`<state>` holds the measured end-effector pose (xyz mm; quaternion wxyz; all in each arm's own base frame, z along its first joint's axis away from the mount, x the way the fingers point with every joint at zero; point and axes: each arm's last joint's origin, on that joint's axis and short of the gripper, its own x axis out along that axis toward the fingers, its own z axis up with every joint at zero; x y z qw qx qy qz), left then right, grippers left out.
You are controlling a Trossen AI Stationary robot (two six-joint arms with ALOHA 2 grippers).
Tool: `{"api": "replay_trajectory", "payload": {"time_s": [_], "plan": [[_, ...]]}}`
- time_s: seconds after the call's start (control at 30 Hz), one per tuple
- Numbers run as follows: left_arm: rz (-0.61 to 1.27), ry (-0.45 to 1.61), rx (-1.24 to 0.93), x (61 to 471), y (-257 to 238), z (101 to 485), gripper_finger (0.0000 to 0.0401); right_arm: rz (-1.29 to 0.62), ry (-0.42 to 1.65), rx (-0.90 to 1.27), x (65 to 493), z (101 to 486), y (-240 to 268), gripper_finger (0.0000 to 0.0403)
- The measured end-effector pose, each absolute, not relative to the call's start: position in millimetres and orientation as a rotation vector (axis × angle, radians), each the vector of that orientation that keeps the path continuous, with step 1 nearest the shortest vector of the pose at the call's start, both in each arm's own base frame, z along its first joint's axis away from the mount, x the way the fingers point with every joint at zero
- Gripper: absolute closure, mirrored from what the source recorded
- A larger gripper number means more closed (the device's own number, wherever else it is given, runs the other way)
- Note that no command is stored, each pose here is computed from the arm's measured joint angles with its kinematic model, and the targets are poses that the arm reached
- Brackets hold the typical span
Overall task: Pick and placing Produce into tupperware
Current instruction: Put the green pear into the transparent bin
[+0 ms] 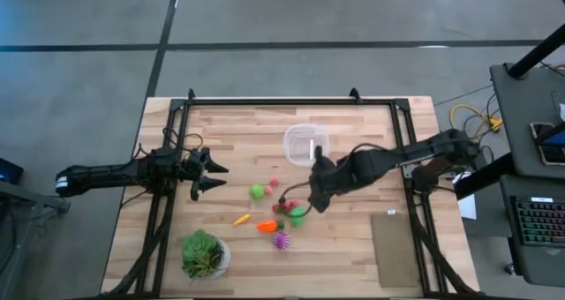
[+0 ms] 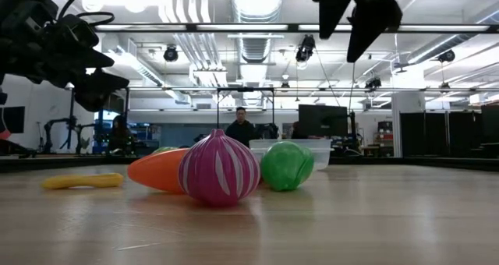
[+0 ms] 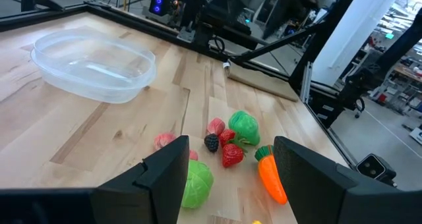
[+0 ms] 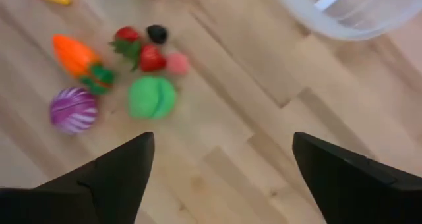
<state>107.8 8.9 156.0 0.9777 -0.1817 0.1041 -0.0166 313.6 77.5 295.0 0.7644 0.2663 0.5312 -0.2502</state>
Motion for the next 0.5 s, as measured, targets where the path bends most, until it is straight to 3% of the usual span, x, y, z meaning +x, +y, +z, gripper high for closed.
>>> {"api": "replay_trajectory", "payload": {"time_s": [0.27, 0.5], "plan": [[-0.033, 0.21, -0.366, 107.8, 8.9, 156.0, 0.0193, -0.525, 1.119, 0.727, 333.1, 271.0, 118.6, 0.0033], [-0.034, 0.209, -0.366, 107.7, 8.9, 156.1, 0.0193, -0.678, 1.187, 0.851, 354.9, 221.7, 130.1, 0.0033]]}}
